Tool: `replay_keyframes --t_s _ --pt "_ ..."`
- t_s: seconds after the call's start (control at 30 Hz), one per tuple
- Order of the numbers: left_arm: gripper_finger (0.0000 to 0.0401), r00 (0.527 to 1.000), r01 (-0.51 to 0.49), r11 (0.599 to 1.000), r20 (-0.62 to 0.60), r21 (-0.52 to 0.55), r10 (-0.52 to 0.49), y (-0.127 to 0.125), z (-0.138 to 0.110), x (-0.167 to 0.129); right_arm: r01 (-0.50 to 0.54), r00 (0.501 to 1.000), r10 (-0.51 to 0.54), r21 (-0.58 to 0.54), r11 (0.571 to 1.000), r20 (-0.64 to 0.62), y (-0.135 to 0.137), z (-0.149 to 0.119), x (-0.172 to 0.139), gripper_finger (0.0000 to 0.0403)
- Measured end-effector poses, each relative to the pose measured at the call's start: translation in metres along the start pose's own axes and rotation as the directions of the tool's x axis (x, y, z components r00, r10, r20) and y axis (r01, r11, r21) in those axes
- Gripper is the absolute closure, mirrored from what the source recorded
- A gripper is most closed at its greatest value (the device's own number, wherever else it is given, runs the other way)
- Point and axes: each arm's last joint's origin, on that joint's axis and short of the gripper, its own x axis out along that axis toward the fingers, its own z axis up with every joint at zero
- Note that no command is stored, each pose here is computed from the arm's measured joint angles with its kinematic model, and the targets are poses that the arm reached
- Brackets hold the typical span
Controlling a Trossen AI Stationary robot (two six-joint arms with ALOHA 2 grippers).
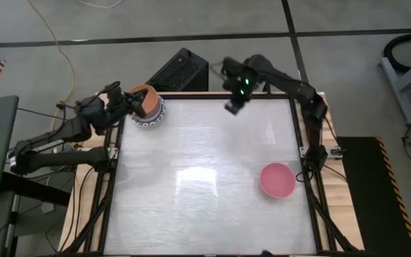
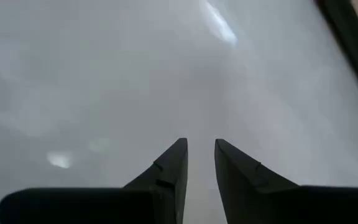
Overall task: Nest bowls inside each other
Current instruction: Stack the pink bowl on top of the brown bowl
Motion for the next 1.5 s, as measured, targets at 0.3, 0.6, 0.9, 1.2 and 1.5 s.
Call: replay_keyframes --t_s 0.3,0.6,0.9,1.2,1.5 --pt "0.0344 0.999 0.040 0.999 -0.031 -0.002 -0.040 0.004 0.004 -0.022 0.112 0.987 -0.101 0.089 0.990 -0.122 0.018 -0.096 0.032 0.0300" --pt "0.0250 0.998 0.039 0.999 -0.052 0.010 -0.038 0.002 0.000 -0.019 0.076 0.984 -0.019 0.320 0.944 -0.179 0.034 -0.199 0.036 0.0257" --pt "0.0212 0.993 0.035 0.999 -0.115 0.008 -0.034 -0.001 -0.009 -0.009 0.189 0.966 -0.071 0.491 0.850 -0.249 0.042 -0.249 0.065 0.0166" --pt "0.0211 0.978 0.089 0.995 -0.184 -0.048 -0.096 -0.005 -0.017 -0.002 0.219 0.960 -0.091 0.501 0.837 -0.266 0.050 -0.266 0.101 0.0169" --pt "0.0211 0.973 0.104 0.992 -0.198 -0.071 -0.116 -0.006 -0.018 -0.001 0.248 0.962 -0.140 0.534 0.808 -0.235 0.047 -0.266 0.117 0.0177"
